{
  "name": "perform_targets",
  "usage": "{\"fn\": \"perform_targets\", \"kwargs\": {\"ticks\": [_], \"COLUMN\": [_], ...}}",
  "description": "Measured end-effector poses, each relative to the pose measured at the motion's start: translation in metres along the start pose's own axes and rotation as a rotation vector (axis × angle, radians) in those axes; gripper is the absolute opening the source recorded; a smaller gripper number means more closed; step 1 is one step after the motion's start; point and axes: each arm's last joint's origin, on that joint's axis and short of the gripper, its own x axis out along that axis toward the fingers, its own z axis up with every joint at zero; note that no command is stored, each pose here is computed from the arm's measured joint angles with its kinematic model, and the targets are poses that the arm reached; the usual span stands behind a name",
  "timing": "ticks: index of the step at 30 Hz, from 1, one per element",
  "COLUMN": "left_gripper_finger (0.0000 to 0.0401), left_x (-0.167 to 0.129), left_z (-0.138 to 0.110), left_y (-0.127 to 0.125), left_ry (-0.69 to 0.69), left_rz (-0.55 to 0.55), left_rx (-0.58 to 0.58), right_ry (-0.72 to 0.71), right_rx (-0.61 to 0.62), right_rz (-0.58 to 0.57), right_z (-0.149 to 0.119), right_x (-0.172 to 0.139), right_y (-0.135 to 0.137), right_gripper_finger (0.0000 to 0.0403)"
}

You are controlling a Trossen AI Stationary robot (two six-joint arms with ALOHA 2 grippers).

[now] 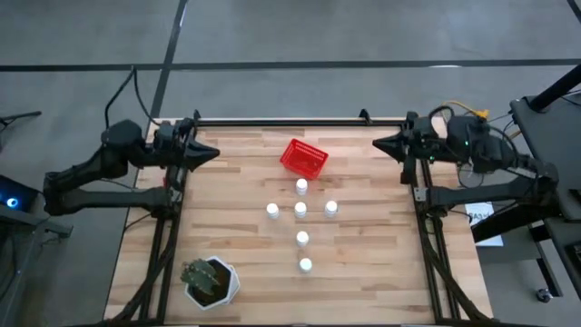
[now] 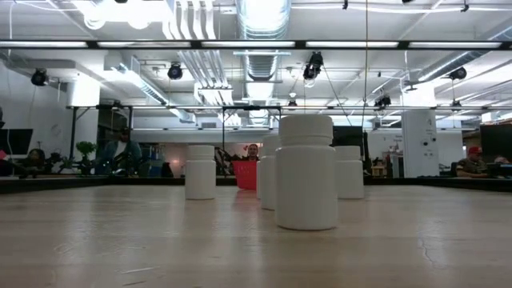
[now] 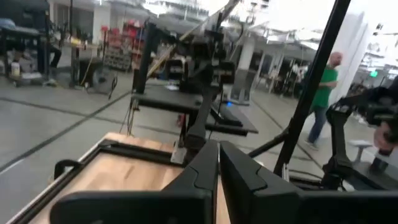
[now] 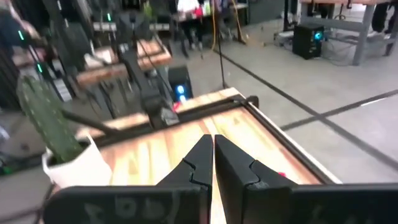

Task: Pick and place pill bottles into a basket
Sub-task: Put the white pill bottle into the red bin

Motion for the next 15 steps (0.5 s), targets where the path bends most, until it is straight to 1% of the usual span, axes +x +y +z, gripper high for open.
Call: {"fn": "perform_targets", "kwargs": {"ticks": [4, 8, 12, 15], "left_gripper_finger": [0.0, 0.0, 0.0, 0.0001], "left_x": [0.01, 0.02, 0.032, 0.036], "left_z": [0.007, 0.01, 0.01, 0.017], "left_y": [0.001, 0.002, 0.005, 0.005], "left_ry": [0.117, 0.203, 0.27, 0.277], "left_rz": [0.021, 0.033, 0.042, 0.045], "left_rx": [0.048, 0.074, 0.075, 0.09], "right_ry": [0.08, 0.124, 0.198, 0.281], "right_rx": [-0.054, -0.084, -0.078, -0.084], "right_rz": [-0.01, -0.012, -0.023, -0.01], "right_z": [0.029, 0.053, 0.065, 0.068], "right_x": [0.006, 0.008, 0.014, 0.022], "right_y": [0.006, 0.012, 0.015, 0.017], "right_gripper_finger": [0.0008, 0.0008, 0.0008, 0.0014]}}
